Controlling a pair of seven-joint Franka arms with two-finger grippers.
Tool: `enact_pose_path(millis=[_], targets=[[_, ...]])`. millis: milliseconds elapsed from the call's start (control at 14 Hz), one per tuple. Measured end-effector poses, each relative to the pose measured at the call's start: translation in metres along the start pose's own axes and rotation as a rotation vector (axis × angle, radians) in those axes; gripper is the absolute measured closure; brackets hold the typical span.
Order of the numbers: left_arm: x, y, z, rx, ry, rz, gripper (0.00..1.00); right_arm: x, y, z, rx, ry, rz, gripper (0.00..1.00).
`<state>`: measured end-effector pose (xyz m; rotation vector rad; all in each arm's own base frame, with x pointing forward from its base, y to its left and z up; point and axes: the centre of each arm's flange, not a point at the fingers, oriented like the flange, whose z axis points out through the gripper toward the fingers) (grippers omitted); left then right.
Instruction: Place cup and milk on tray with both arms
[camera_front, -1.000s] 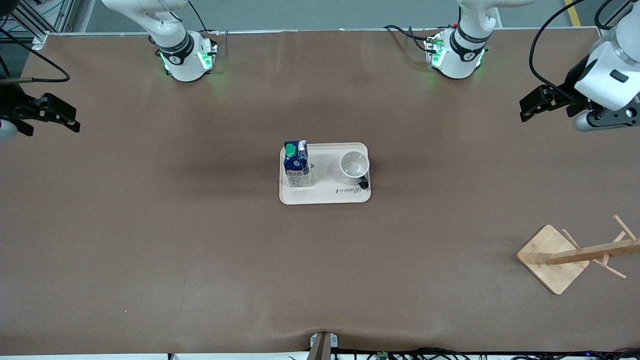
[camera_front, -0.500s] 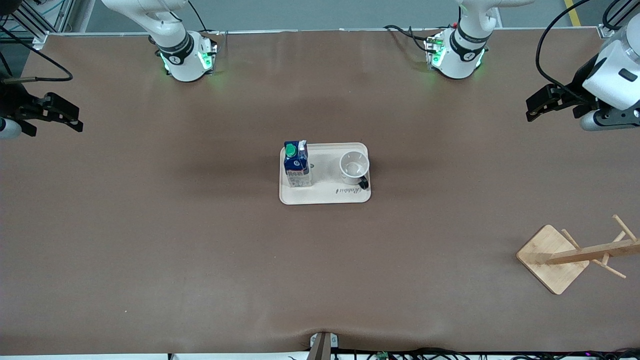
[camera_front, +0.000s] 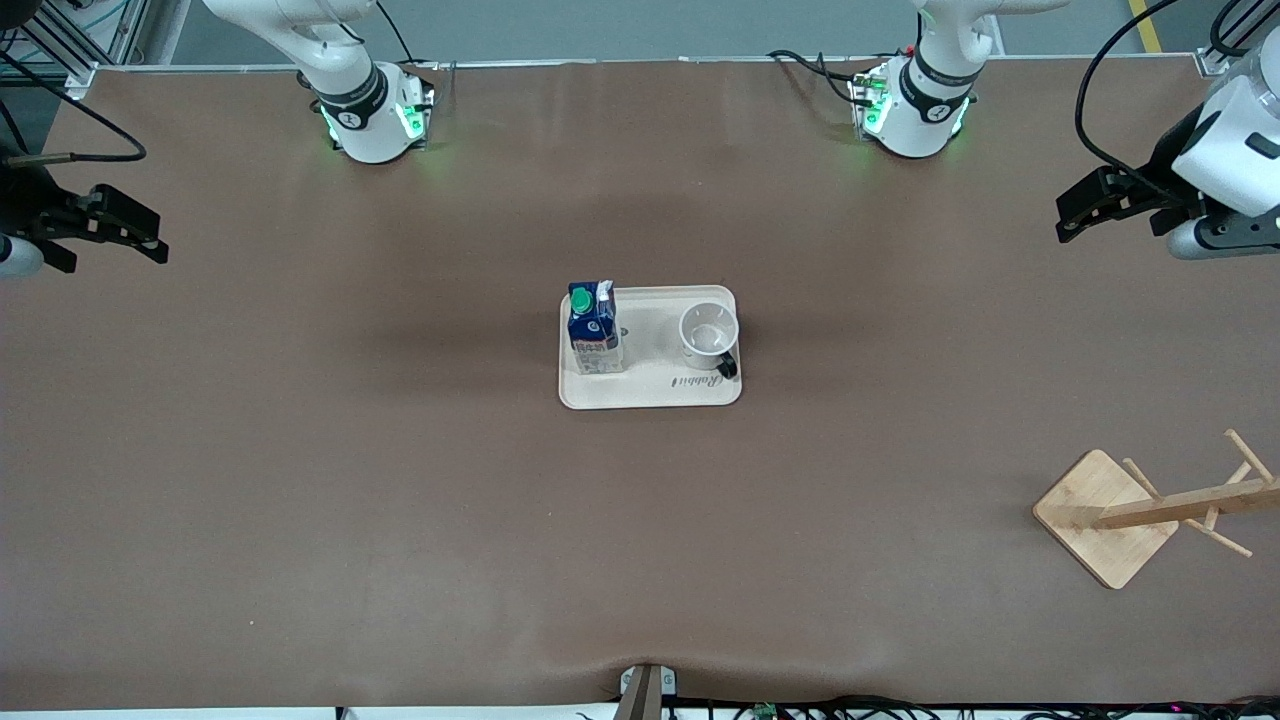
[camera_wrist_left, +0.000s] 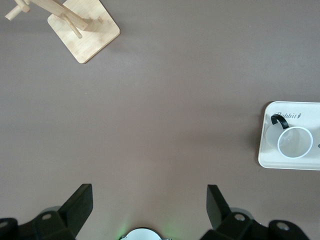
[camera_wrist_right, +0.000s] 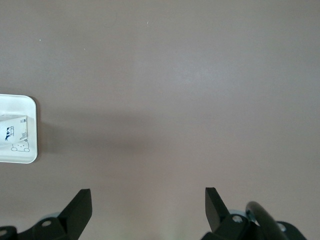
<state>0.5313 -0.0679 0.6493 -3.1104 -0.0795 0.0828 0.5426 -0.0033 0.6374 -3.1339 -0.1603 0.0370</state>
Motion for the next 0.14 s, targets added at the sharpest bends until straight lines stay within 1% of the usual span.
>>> enact_pose_path(millis=[143], targets=[[-0.0001, 0.0000, -0.0015, -0.001, 0.003, 0.000, 0.00, -0.0001, 0.0001, 0.0001, 0.000, -0.001, 0.000, 0.00]])
